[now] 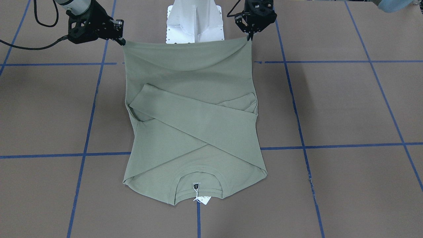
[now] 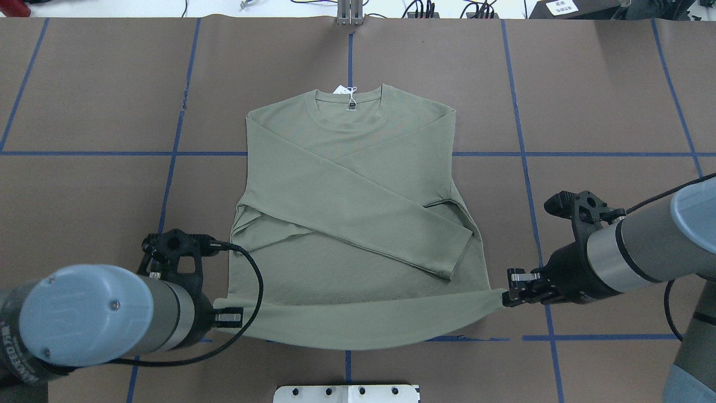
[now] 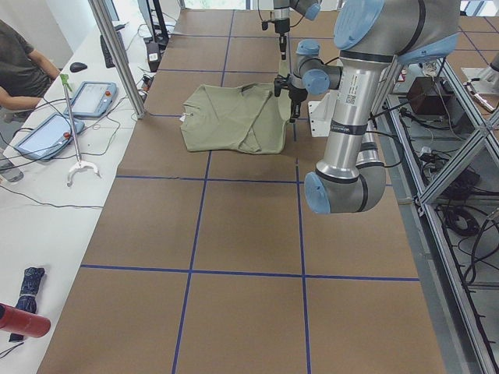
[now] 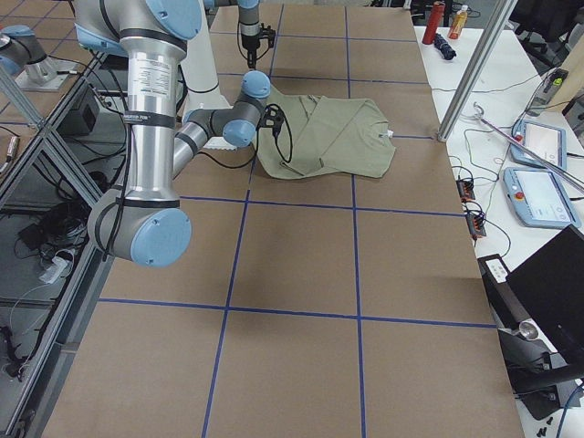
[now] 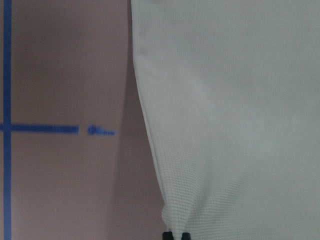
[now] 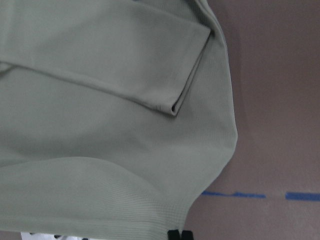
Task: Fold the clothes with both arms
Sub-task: 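Lift the hem with both grippers and fold it toward the collar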
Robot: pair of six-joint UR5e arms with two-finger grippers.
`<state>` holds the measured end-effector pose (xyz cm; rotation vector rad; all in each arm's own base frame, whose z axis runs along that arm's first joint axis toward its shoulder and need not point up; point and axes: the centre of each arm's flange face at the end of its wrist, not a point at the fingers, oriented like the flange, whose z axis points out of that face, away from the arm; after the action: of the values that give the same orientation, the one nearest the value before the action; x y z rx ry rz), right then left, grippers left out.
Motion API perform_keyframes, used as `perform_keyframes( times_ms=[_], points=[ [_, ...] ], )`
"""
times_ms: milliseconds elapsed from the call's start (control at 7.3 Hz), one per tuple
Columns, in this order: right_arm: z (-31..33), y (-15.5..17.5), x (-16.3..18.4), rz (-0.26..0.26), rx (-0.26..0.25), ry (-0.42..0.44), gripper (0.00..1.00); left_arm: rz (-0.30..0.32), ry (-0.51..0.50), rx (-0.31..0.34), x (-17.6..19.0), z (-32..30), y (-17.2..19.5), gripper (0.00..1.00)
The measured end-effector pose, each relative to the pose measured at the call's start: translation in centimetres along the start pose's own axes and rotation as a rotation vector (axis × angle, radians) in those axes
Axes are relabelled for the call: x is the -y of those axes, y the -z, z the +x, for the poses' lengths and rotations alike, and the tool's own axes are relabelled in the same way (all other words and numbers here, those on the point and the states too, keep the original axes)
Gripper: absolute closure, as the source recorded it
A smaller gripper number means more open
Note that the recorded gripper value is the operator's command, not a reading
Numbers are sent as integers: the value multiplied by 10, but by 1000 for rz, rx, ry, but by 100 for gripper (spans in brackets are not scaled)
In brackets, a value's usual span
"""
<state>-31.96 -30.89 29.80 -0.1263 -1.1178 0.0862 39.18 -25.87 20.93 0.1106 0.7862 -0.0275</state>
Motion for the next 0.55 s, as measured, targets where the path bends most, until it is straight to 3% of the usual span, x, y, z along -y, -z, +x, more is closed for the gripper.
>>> perform_keyframes(
  times_ms=[274,548],
  points=[
    [-21,15,54,99,41,-25,100,43,11,-14,43,-10,18,100],
    [-51,24,116,182,68,-51,100,79,47,4,80,-5,15,100]
  ],
)
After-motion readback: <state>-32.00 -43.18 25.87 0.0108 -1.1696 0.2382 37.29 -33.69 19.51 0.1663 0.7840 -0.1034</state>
